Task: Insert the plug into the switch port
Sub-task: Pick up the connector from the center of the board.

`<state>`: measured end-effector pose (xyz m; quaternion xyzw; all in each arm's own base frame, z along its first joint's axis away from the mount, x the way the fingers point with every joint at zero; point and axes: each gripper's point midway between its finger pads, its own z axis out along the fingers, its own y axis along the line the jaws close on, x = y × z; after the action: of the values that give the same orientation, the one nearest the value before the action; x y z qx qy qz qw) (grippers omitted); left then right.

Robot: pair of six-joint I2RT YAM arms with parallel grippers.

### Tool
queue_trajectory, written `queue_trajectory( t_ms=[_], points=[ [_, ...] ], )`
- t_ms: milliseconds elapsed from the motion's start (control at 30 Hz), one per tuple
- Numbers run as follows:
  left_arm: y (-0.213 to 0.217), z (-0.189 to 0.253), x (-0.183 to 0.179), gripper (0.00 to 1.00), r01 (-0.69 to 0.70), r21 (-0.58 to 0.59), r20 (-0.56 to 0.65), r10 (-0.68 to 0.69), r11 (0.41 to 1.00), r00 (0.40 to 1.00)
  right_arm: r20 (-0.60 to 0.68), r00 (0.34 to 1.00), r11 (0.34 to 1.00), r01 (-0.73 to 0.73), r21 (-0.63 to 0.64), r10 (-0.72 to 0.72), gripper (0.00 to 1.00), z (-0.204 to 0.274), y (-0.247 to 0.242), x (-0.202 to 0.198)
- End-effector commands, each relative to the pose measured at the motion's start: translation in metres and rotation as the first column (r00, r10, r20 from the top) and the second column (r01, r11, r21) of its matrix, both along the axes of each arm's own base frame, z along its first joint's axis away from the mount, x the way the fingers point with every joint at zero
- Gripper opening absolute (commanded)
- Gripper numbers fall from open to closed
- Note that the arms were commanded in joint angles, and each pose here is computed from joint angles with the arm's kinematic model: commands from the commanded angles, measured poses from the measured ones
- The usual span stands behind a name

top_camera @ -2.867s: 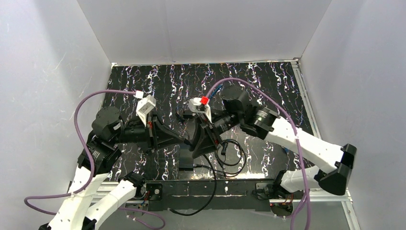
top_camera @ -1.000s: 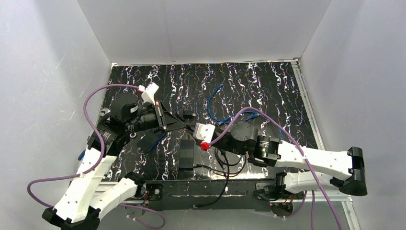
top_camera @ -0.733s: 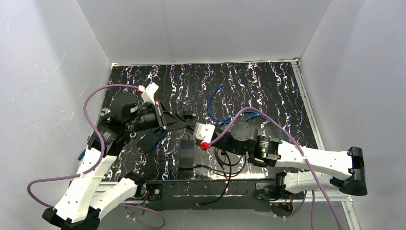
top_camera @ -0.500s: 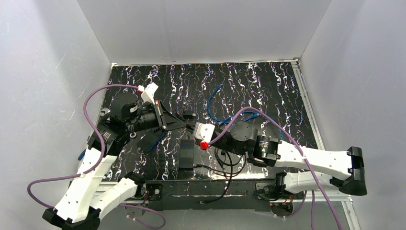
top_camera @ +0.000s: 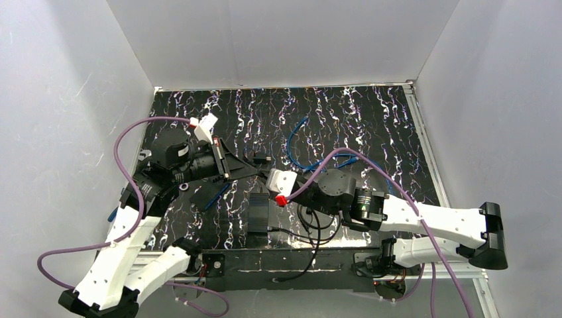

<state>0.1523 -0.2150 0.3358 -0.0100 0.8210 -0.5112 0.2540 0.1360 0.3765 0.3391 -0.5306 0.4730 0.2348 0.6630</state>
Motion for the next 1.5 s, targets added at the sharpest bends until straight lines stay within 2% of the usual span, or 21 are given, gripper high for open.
queue_trajectory(
  t_ms=[0,200,333,467,567,733,833,933,1133,1333,1467],
  points=[
    [-0.001,0.007,-0.008,0.00,0.029,-0.030,0.016,-0.028,0.999,0.999,0.008,0.999,0.997,0.036,0.063,-0.037,0.28,0.017,0.000,0.006],
    [0.000,0.008,-0.008,0.00,0.029,-0.032,0.021,-0.029,0.999,0.999,0.007,1.000,0.996,0.030,0.078,-0.031,0.22,0.019,-0.001,0.004],
    [0.000,0.006,-0.008,0.00,0.029,-0.031,0.019,-0.028,0.999,0.999,0.002,1.000,0.995,0.027,0.092,-0.027,0.20,0.021,-0.002,0.003],
    [-0.001,0.005,-0.007,0.00,0.030,-0.031,0.017,-0.029,0.999,0.999,0.002,1.000,0.995,0.019,0.101,-0.019,0.04,0.024,-0.003,0.001],
    [-0.001,0.002,-0.007,0.00,0.031,-0.032,0.017,-0.031,0.999,0.999,-0.001,1.000,0.996,0.018,0.090,-0.018,0.01,0.023,-0.005,0.001],
    [0.002,-0.001,-0.003,0.29,0.004,-0.026,0.045,-0.002,1.000,0.999,-0.034,0.999,0.999,0.039,0.008,-0.039,0.01,0.002,-0.009,0.003],
    [0.009,-0.007,0.000,0.43,-0.039,0.018,0.058,0.037,0.999,0.998,-0.077,0.996,0.996,0.049,-0.073,-0.055,0.01,-0.024,-0.015,0.002],
    [0.016,-0.017,0.004,0.64,-0.071,0.067,0.072,0.066,0.995,0.995,-0.141,0.987,0.986,0.050,-0.162,-0.074,0.01,-0.054,-0.024,0.000],
    [0.027,-0.050,0.013,0.96,-0.121,0.167,0.065,0.111,0.979,0.992,-0.245,0.959,0.951,0.061,-0.303,-0.140,0.01,-0.104,-0.048,-0.001],
    [0.033,-0.098,0.020,0.98,-0.131,0.261,0.008,0.134,0.956,0.991,-0.355,0.909,0.923,0.075,-0.377,-0.219,0.01,-0.144,-0.065,0.002],
    [0.033,-0.132,0.022,0.98,-0.116,0.316,-0.056,0.140,0.942,0.989,-0.454,0.859,0.911,0.034,-0.410,-0.237,0.01,-0.171,-0.065,-0.001]
  ],
)
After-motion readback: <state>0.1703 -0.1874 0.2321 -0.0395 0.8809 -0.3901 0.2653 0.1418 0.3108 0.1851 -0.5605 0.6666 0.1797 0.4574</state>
